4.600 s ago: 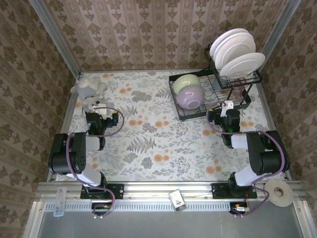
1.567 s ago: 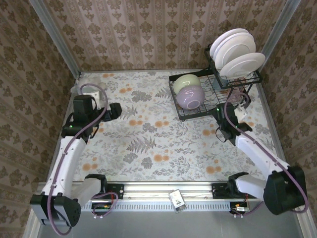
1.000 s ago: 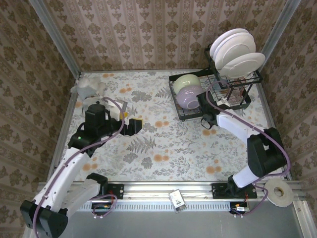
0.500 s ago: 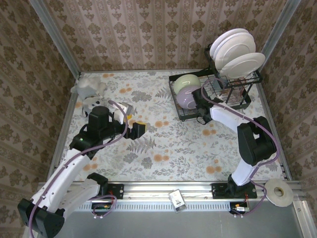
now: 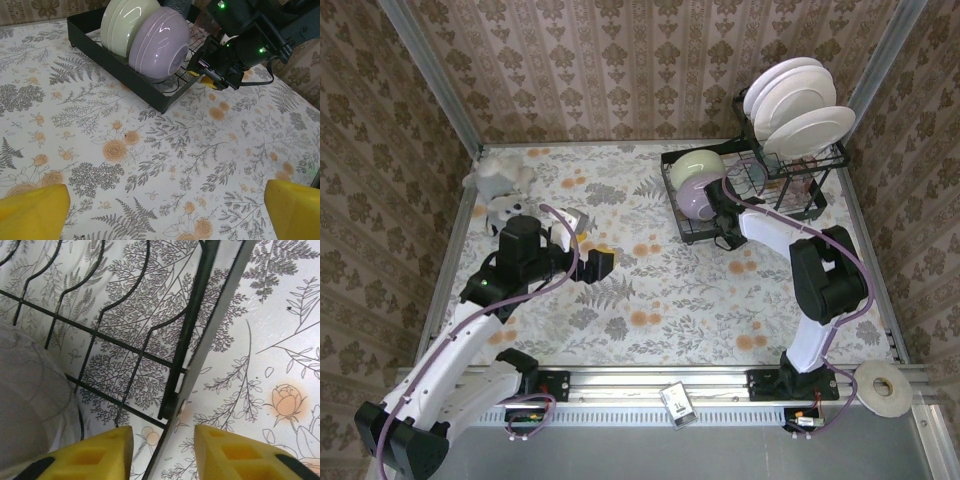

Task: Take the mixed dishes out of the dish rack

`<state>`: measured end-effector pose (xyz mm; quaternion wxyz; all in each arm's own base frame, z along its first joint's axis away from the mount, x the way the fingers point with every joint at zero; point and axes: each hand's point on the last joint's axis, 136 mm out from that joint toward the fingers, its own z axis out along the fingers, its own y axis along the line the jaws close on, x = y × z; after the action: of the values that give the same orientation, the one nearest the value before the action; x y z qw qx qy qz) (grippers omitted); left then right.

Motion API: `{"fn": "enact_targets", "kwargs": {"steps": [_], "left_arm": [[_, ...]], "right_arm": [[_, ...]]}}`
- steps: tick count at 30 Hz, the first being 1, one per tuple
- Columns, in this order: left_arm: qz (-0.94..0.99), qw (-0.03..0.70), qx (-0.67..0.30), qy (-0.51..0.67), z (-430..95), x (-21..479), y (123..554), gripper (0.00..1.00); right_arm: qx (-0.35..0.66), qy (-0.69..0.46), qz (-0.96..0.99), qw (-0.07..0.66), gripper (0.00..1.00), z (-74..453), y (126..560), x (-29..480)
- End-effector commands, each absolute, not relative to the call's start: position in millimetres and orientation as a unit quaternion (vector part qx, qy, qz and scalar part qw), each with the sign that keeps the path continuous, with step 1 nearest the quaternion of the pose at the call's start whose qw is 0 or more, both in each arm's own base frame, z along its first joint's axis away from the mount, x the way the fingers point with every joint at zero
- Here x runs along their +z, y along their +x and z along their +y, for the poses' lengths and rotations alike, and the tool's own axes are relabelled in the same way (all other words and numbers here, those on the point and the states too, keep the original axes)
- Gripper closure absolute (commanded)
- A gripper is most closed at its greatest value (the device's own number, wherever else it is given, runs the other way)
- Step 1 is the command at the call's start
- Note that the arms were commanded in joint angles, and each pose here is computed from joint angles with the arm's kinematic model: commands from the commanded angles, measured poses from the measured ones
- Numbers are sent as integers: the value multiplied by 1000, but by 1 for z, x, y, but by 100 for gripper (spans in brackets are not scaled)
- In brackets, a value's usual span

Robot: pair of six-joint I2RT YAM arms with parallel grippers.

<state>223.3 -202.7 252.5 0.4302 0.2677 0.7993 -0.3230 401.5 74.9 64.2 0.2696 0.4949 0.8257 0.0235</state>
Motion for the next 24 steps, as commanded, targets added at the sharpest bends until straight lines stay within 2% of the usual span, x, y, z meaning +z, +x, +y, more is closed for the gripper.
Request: {"fn": "enact_targets", "kwargs": {"steps": [1, 6, 12, 24], "left_arm": [[793, 445, -312, 276, -201, 256, 223, 0], [791, 455, -304, 273, -198, 257, 225, 0], [795, 458, -294, 268, -195, 255, 228, 0], [800, 458, -286, 261, -194, 252, 233, 0]], "right_arm": [[16, 494, 832, 250, 68, 74, 396, 60], [9, 489, 837, 247, 79, 71, 391, 60], [2, 463, 853, 241, 100, 71, 383, 58], [-16, 336, 916, 220, 100, 71, 355, 49]]}}
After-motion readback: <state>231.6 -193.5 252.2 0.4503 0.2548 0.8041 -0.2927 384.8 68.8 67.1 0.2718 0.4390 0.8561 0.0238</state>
